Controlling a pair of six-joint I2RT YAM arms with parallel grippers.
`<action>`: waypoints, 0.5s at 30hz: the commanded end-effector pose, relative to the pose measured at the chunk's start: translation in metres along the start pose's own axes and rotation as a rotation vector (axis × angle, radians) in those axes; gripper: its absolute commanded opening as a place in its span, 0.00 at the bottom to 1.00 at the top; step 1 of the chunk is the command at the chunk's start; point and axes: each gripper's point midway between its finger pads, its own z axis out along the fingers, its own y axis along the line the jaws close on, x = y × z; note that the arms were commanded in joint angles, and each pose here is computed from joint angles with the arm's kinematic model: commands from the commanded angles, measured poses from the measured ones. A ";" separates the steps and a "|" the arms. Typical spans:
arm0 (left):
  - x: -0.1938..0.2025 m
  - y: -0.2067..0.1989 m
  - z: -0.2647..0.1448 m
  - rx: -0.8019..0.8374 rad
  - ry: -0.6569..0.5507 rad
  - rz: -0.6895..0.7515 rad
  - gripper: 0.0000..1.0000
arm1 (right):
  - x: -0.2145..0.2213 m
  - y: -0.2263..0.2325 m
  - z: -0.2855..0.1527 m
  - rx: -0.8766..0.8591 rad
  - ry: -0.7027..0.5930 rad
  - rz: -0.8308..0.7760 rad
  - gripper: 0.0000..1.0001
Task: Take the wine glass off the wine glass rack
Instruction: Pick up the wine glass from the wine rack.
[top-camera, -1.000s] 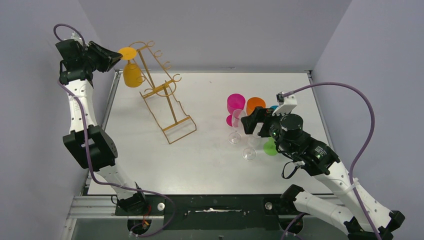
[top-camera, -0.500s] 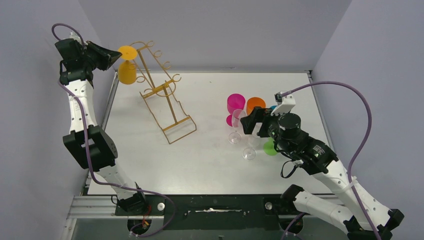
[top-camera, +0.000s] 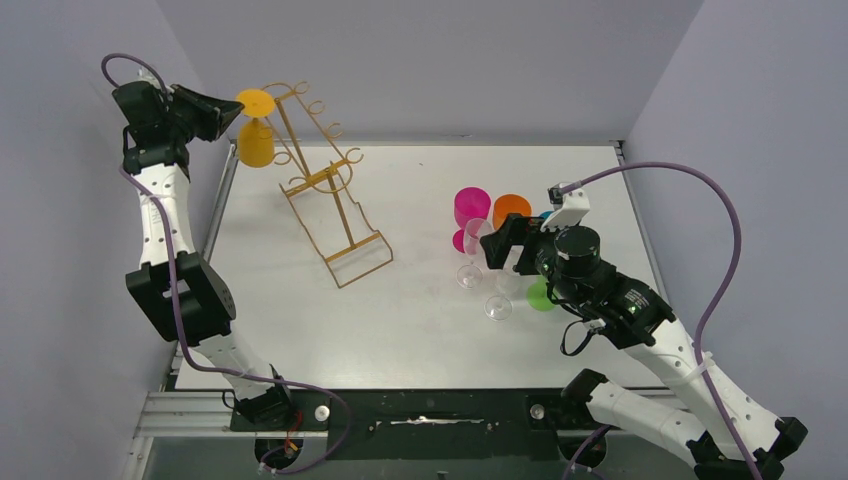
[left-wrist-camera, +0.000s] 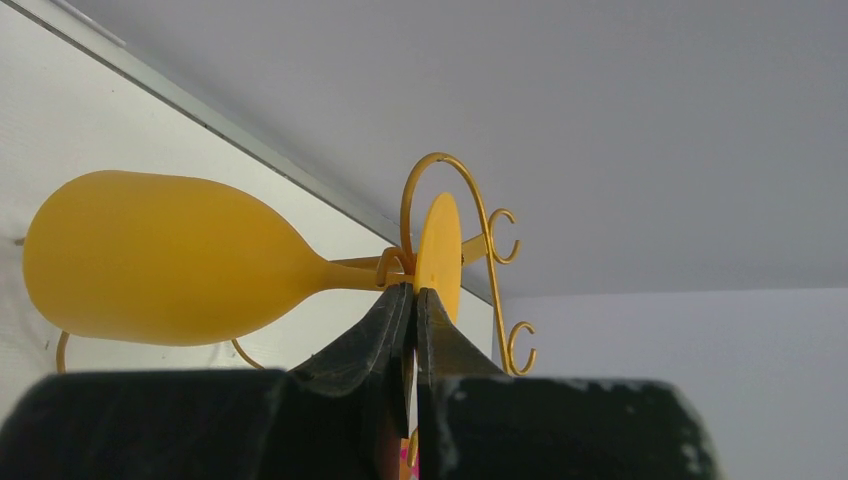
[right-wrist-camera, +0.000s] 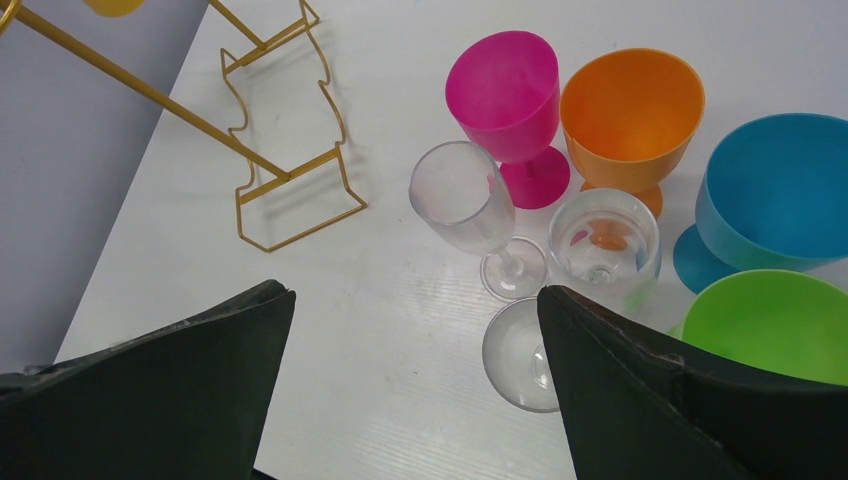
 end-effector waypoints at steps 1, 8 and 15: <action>-0.023 -0.054 -0.030 0.115 -0.121 0.088 0.00 | -0.019 0.007 -0.002 -0.018 -0.056 0.027 0.98; -0.033 -0.053 -0.035 0.094 -0.164 0.081 0.00 | -0.016 0.006 -0.002 -0.012 -0.046 0.026 0.98; -0.036 -0.052 -0.038 0.084 -0.176 0.087 0.00 | -0.016 0.002 -0.003 0.008 -0.051 0.030 0.98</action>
